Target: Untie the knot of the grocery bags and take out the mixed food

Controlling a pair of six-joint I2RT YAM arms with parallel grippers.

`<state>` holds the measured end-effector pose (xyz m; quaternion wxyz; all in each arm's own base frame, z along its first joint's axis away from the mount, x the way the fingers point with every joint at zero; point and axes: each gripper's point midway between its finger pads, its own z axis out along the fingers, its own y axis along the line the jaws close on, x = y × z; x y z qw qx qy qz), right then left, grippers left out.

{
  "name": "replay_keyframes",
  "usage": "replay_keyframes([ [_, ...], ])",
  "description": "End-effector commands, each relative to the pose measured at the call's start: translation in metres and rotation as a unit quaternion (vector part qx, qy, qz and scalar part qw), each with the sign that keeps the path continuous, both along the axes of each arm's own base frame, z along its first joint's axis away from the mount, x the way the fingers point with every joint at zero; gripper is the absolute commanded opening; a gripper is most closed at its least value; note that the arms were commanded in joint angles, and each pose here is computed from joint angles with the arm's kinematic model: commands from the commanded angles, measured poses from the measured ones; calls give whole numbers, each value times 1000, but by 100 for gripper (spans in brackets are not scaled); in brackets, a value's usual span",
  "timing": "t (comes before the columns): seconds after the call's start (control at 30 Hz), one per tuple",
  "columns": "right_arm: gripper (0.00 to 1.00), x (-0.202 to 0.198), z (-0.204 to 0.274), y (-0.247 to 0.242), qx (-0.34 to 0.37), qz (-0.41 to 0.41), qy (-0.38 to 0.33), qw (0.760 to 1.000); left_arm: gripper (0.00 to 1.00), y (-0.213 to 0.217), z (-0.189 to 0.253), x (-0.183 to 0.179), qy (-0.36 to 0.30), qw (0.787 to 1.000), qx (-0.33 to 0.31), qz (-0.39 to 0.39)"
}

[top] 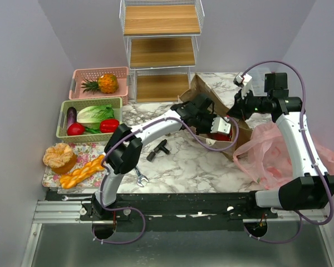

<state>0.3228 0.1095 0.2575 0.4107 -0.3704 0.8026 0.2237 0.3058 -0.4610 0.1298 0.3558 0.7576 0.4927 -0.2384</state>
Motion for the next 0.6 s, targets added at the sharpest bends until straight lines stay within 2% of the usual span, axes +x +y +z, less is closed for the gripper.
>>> replay_keyframes([
  [0.0, 1, 11, 16, 8, 19, 5, -28, 999, 0, -16, 132, -20, 6, 989, -147, -15],
  [0.07, 2, 13, 17, 9, 23, 2, -33, 999, 0, -10, 151, -24, 13, 986, -168, -13],
  [0.17, 12, 18, 19, 7, 25, -12, -43, 999, 0, 2, 173, -23, 21, 983, -185, 4],
  [0.3, 17, 23, 24, 6, 28, -23, -57, 998, 0, 20, 192, -8, 32, 981, -188, 33],
  [0.37, 24, 26, 27, 6, 31, -28, -64, 997, 0, 28, 201, 0, 41, 979, -192, 51],
  [0.43, 42, 28, 33, 7, 37, -32, -70, 996, 0, 36, 212, 7, 47, 976, -201, 64],
  [0.5, 69, 30, 41, 7, 45, -38, -76, 995, 0, 42, 222, 12, 51, 974, -209, 74],
  [0.53, 78, 32, 47, 7, 50, -43, -80, 995, 0, 44, 225, 15, 51, 973, -211, 79],
  [0.57, 82, 33, 55, 8, 55, -47, -87, 994, 0, 46, 229, 18, 52, 972, -213, 85],
])
